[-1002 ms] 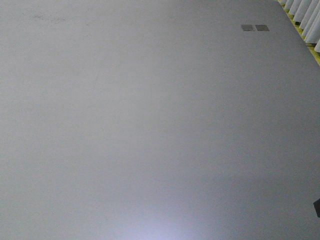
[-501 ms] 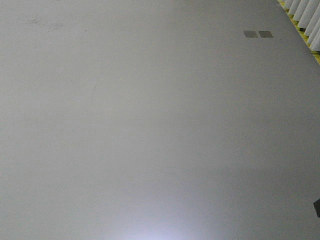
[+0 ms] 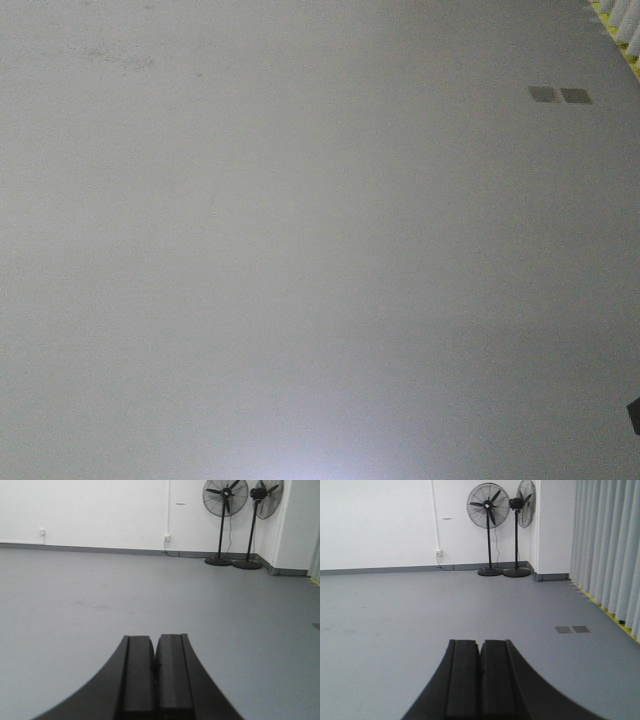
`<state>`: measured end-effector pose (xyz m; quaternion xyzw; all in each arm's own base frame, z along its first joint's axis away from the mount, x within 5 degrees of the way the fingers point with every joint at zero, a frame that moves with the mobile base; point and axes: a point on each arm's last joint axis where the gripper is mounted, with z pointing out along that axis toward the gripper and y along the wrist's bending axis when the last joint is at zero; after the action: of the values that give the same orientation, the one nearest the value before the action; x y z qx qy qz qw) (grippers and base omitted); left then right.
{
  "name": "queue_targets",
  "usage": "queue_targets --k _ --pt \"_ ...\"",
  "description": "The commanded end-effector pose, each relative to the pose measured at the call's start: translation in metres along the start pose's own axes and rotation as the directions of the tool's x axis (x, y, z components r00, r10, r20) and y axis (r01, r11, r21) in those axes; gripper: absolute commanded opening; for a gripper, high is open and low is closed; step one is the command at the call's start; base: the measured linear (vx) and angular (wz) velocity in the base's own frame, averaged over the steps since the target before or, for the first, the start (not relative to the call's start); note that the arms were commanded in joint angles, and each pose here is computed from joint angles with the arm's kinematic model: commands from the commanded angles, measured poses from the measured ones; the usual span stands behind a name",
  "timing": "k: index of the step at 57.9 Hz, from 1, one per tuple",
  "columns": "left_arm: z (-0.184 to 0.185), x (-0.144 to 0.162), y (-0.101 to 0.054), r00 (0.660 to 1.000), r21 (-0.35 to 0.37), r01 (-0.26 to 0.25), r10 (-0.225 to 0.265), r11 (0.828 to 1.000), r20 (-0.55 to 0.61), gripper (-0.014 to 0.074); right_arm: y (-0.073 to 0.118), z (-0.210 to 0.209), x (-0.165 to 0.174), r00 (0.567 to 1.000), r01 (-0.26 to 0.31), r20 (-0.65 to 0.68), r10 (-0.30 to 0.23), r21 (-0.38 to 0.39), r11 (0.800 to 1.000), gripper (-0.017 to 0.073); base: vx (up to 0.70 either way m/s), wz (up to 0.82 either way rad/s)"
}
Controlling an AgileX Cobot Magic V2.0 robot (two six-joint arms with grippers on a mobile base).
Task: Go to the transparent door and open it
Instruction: 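Drive the base forward across the grey floor, turning toward the door, then drive toward the white-framed glass door on the wooden platform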
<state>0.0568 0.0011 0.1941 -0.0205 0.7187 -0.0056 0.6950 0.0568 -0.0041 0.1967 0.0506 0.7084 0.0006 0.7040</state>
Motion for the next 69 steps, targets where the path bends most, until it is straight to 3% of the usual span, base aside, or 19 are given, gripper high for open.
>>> queue_targets --k 1,69 --pt "-0.0006 -0.0032 -0.0003 0.997 0.009 0.01 -0.011 1.0 0.082 -0.0006 0.0006 -0.0015 -0.0069 0.996 0.007 0.094 -0.006 -0.006 1.0 -0.0009 0.3 0.18" --pt "-0.0006 -0.0032 -0.0003 0.997 0.009 0.01 -0.011 1.0 0.082 -0.0006 0.0006 -0.0015 -0.0069 0.996 0.007 0.094 -0.006 -0.006 1.0 -0.0009 0.38 0.34"
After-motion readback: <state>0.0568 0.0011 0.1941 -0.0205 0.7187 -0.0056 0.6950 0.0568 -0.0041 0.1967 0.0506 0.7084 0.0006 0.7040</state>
